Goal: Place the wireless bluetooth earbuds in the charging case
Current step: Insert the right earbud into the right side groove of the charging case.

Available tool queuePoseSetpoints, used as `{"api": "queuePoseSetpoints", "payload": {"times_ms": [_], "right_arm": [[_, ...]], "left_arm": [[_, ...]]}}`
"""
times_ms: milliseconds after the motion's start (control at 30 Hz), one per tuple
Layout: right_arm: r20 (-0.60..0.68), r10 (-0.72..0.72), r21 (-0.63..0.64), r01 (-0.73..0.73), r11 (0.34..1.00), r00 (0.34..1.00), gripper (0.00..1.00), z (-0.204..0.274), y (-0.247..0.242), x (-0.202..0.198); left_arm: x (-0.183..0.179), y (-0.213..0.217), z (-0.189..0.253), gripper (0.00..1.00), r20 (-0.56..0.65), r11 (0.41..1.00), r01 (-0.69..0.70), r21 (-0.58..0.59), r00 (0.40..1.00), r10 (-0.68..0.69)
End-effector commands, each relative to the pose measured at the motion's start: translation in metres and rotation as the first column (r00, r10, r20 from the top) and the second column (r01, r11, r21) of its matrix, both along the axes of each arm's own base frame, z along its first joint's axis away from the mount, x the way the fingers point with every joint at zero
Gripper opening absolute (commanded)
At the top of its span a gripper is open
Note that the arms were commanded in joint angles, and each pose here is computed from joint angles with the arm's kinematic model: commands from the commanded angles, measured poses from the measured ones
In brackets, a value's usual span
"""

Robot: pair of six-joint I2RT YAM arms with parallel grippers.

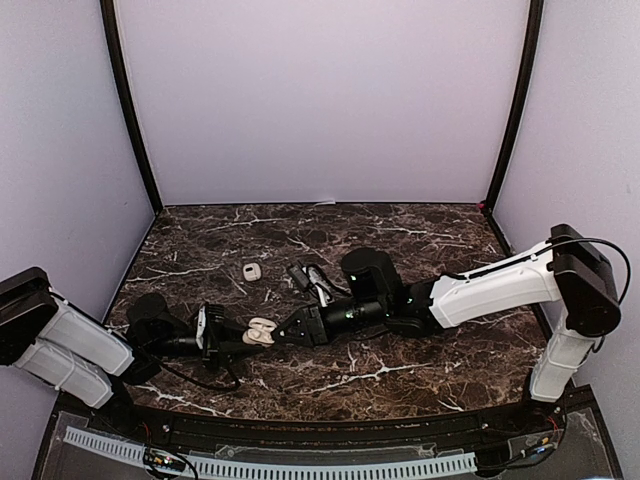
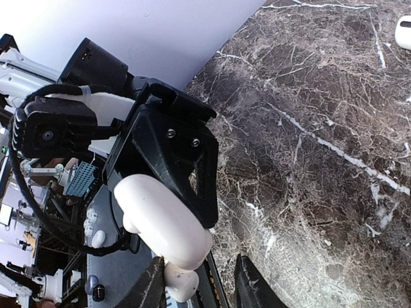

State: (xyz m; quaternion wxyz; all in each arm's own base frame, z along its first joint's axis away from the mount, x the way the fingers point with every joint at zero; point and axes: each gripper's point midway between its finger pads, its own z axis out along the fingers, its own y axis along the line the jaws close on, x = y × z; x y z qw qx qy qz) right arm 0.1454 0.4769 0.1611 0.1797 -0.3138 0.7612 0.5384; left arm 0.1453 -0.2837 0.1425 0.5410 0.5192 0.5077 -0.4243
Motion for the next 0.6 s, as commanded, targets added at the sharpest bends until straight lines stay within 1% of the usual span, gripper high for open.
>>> {"api": "queuePoseSetpoints", "payload": {"times_ms": [0, 167, 267, 400, 567], "right_arm": [[0.024, -0.017, 0.018, 0.017, 1.000, 1.000, 0.36, 0.007, 0.000, 0.006], [0.015, 0.000, 0.019, 0.000, 1.000, 1.000, 0.38, 0.003, 0.004, 0.005], [0.013, 0.026, 0.037, -0.027, 0.999, 1.000, 0.48, 0.005, 0.007, 0.000], [0.015, 0.036, 0.061, -0.036, 0.997, 0.999, 0.59, 0.008, 0.006, -0.003], [0.034, 0.046, 0.087, -0.049, 0.995, 0.998, 0.64, 0.017, 0.002, -0.006]], "left_arm": [[-0.004, -0.005, 0.013, 0.08, 0.040, 0.998, 0.050, -0.033, 0.998, -0.049], [-0.004, -0.005, 0.014, 0.08, 0.042, 0.998, 0.048, -0.036, 0.998, -0.046], [-0.004, -0.005, 0.013, 0.08, 0.038, 0.998, 0.047, -0.033, 0.998, -0.045], [-0.004, -0.005, 0.014, 0.08, 0.037, 0.998, 0.047, -0.036, 0.998, -0.046], [-0.004, -0.005, 0.014, 0.08, 0.037, 0.998, 0.045, -0.038, 0.998, -0.044]]}}
